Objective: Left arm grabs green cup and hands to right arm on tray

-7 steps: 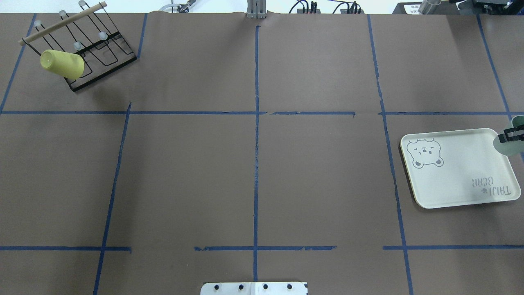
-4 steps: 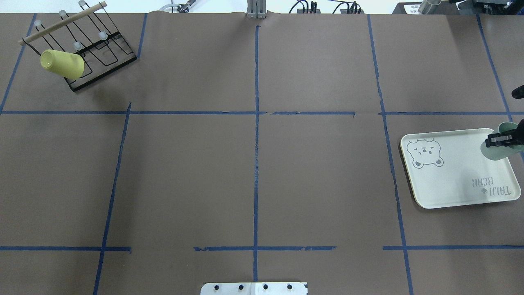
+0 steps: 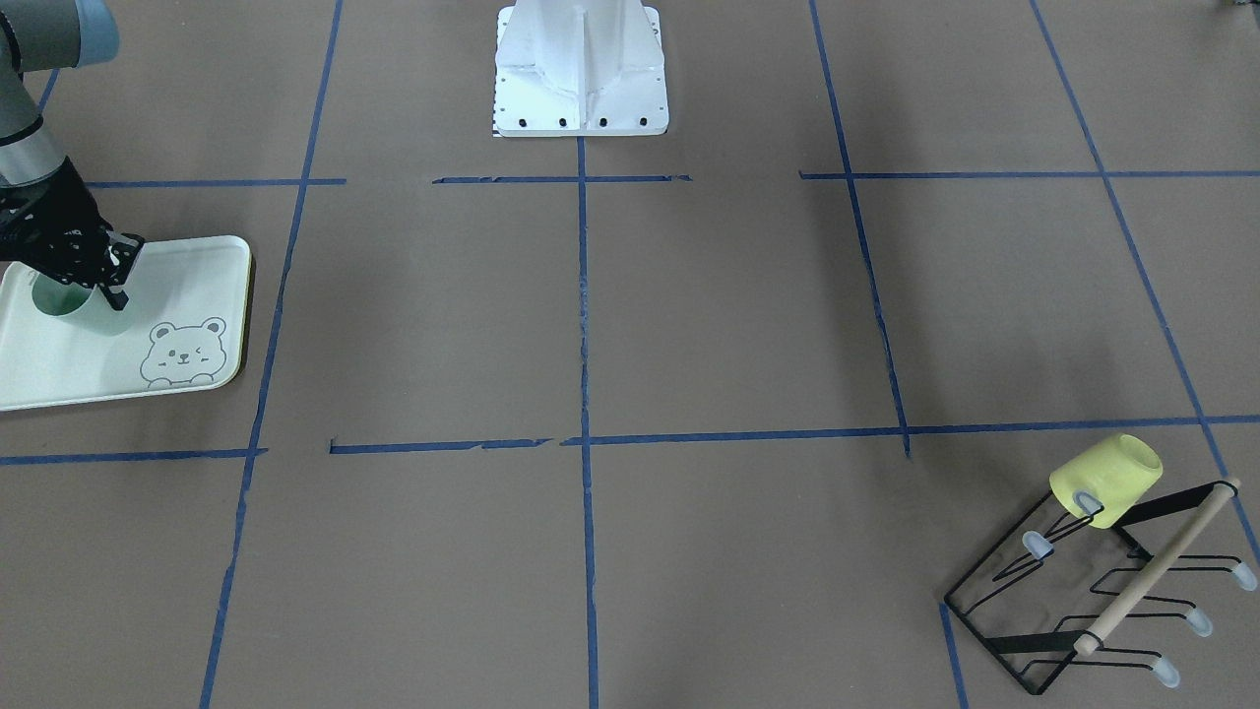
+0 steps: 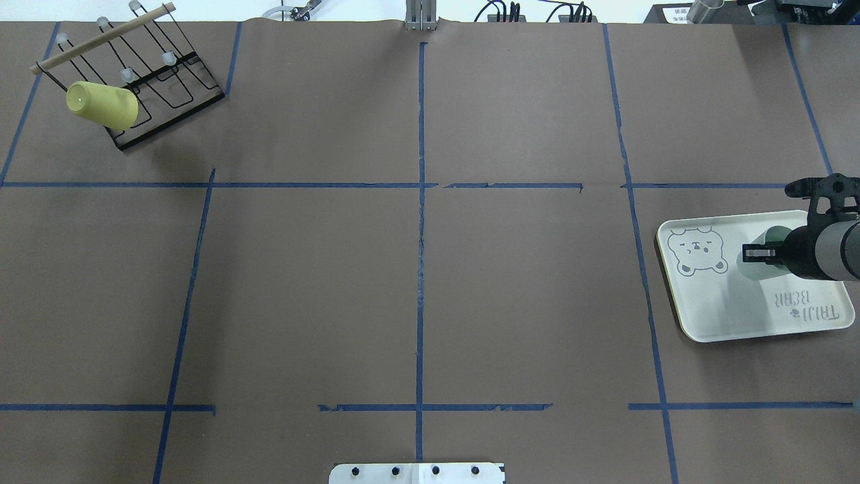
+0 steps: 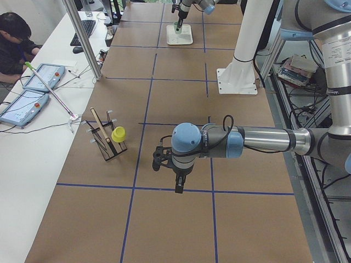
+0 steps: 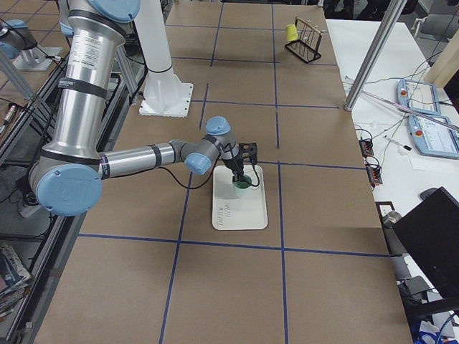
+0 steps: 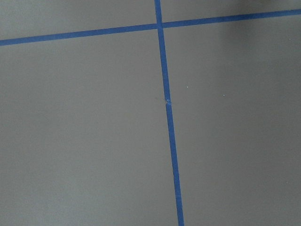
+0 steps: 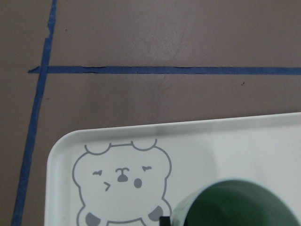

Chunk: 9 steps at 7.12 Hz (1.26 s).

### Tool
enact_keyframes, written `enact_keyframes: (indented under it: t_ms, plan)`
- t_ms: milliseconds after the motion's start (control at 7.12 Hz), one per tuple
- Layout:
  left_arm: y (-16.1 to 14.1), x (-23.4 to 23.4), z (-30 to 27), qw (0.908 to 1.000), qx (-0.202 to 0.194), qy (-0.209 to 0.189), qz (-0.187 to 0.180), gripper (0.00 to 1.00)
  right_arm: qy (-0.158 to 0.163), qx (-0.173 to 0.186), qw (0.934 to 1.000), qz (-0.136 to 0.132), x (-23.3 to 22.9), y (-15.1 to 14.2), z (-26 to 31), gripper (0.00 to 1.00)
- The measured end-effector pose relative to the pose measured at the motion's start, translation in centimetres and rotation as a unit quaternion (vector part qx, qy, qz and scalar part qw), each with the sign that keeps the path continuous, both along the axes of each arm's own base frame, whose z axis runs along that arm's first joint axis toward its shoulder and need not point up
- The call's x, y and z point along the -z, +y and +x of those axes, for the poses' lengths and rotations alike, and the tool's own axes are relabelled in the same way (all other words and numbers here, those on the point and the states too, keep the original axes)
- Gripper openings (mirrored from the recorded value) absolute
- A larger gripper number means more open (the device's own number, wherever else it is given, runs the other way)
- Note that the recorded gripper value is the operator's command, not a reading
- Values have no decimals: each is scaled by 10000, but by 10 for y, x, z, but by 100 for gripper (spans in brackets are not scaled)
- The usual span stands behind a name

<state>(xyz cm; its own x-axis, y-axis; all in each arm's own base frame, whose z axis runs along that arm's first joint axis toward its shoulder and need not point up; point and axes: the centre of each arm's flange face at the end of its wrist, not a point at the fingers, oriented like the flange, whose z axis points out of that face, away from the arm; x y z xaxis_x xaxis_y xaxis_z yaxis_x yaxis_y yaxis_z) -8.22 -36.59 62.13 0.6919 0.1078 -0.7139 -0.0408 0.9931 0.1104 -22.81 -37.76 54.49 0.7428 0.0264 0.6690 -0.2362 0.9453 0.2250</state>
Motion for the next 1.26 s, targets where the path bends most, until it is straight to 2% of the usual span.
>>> enact_keyframes:
  t_ms: [140, 421, 702, 983, 1264]
  plan:
    - [-1, 1, 0, 10000, 1, -2, 9, 100, 28, -13, 10000, -17, -6, 3, -1, 100]
    - [-1, 3, 0, 10000, 1, -5, 32, 100, 50, 52, 10000, -59, -10, 6, -4, 100]
    - [-2, 5, 0, 10000, -3, -28, 72, 100, -22, 385, 9989, -274, 3, 1, 15, 100]
    - [-2, 7, -1, 9999, -11, -52, 100, 100, 51, 998, 9945, -323, 19, -19, 91, 100]
    - [-2, 7, -1, 9999, -11, -49, 101, 100, 126, 1487, 9886, -205, 16, -32, 177, 100]
